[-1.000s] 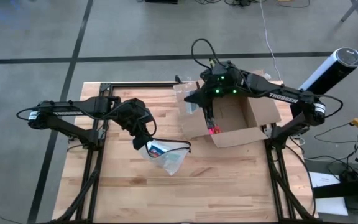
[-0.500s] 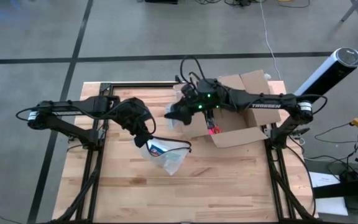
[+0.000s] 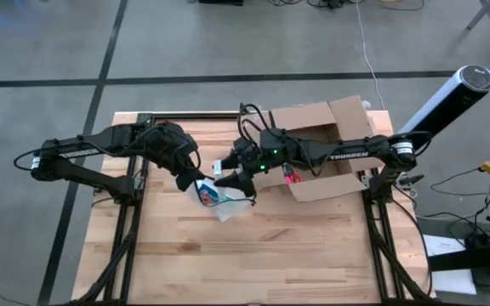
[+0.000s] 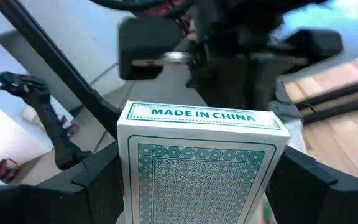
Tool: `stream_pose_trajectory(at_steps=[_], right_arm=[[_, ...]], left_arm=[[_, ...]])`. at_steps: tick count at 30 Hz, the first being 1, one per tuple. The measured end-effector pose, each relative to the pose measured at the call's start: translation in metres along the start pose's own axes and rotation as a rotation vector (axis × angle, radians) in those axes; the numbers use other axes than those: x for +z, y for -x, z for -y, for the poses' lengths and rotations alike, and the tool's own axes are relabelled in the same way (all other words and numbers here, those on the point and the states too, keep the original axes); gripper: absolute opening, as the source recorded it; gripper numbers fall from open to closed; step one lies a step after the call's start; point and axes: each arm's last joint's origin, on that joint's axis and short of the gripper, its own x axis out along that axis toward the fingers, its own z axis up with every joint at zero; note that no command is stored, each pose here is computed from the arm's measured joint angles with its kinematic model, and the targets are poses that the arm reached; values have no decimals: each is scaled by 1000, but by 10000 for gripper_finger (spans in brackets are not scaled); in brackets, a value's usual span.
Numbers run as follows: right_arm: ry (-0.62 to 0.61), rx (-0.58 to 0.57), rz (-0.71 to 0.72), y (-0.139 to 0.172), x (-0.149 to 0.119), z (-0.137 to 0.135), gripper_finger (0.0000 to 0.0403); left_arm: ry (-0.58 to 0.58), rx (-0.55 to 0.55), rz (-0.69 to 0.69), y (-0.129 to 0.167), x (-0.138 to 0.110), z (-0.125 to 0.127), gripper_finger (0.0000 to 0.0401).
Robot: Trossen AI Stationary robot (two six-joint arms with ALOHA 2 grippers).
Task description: Unpack boxes
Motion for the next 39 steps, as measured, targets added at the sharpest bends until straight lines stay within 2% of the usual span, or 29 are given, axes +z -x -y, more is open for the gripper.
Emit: stream_pose_trajectory(at_steps=[7, 11, 20, 30, 34, 39], right_arm=[[-42, 54, -36, -17, -17, 8, 287], [-50, 44, -54, -22, -24, 12, 287], [3, -139, -19, -24, -28, 21, 287], [65, -300, -117, -26, -44, 35, 288], [97, -289, -114, -26, -43, 34, 320], [89, -206, -141, -26, -43, 31, 348]], left_arm=[[2, -4, 1, -1, 1, 0, 0], [2, -7, 3, -1, 1, 1, 0], [5, -19, 35, 1, 3, 2, 0], [7, -59, 59, 3, 5, 5, 0], [6, -67, 71, 5, 5, 6, 0], [8, -65, 73, 4, 6, 5, 0]])
